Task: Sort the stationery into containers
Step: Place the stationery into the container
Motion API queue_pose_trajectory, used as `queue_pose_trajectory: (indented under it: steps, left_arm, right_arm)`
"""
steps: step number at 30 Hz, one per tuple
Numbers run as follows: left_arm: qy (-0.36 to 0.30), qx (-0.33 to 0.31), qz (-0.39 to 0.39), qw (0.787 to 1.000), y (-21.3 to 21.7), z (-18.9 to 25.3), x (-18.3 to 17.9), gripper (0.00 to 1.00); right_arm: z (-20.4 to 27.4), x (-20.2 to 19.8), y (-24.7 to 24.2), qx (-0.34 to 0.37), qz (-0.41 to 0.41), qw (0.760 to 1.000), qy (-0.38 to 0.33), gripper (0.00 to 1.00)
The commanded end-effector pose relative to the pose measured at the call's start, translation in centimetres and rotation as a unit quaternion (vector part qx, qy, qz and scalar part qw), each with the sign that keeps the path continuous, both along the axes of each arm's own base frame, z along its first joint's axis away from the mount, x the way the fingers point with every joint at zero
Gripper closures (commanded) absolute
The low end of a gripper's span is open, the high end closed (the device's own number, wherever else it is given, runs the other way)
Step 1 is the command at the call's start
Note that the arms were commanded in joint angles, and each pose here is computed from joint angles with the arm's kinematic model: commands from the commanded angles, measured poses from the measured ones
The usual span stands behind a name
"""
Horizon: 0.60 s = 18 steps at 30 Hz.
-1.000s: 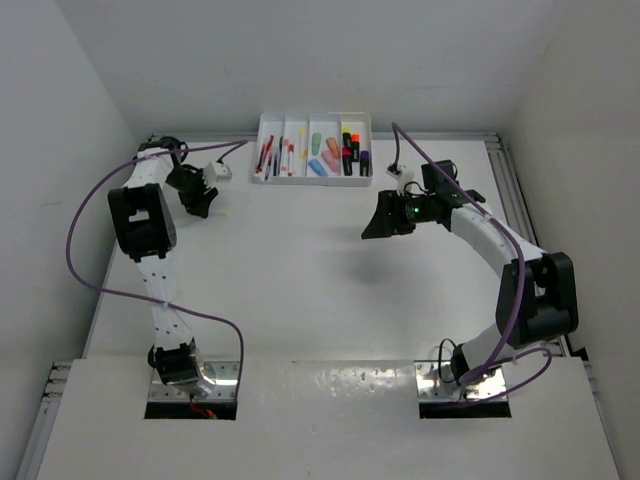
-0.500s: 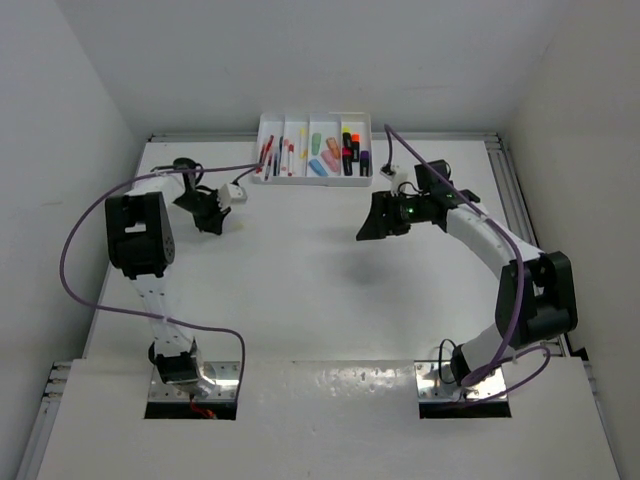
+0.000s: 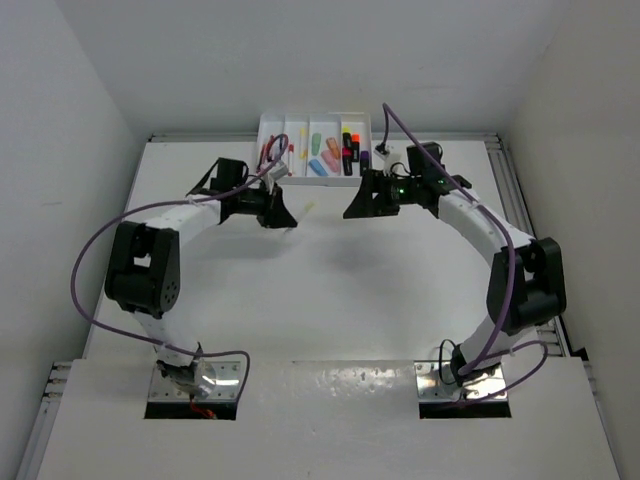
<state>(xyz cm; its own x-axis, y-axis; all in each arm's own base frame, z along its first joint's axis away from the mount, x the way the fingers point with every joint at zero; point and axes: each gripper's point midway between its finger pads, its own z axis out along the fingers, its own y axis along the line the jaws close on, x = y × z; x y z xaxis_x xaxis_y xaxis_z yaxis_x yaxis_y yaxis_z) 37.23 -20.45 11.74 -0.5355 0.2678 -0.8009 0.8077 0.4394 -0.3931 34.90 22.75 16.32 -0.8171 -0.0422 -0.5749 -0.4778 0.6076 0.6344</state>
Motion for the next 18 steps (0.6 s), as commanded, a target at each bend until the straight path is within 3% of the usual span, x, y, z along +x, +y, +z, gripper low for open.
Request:
queue_pose_trajectory:
  steps: [1,8,18]
  left_arm:
    - [0.014,-0.147,0.022,0.989,-4.7,7.6,0.1,1.00]
    - [0.055,-0.217,-0.001,0.975,-9.5,10.7,-1.9,1.00]
    - [0.073,-0.236,-0.027,0.969,-12.1,11.8,-3.5,1.00]
  right_arm:
    - [1.6,1.2,1.4,0.036,0.000,0.999,-0.003,0.23]
    - [3.2,2.1,3.0,0.068,0.014,0.998,-0.006,0.23]
    - [3.8,2.4,3.8,0.097,0.016,0.995,0.005,0.29]
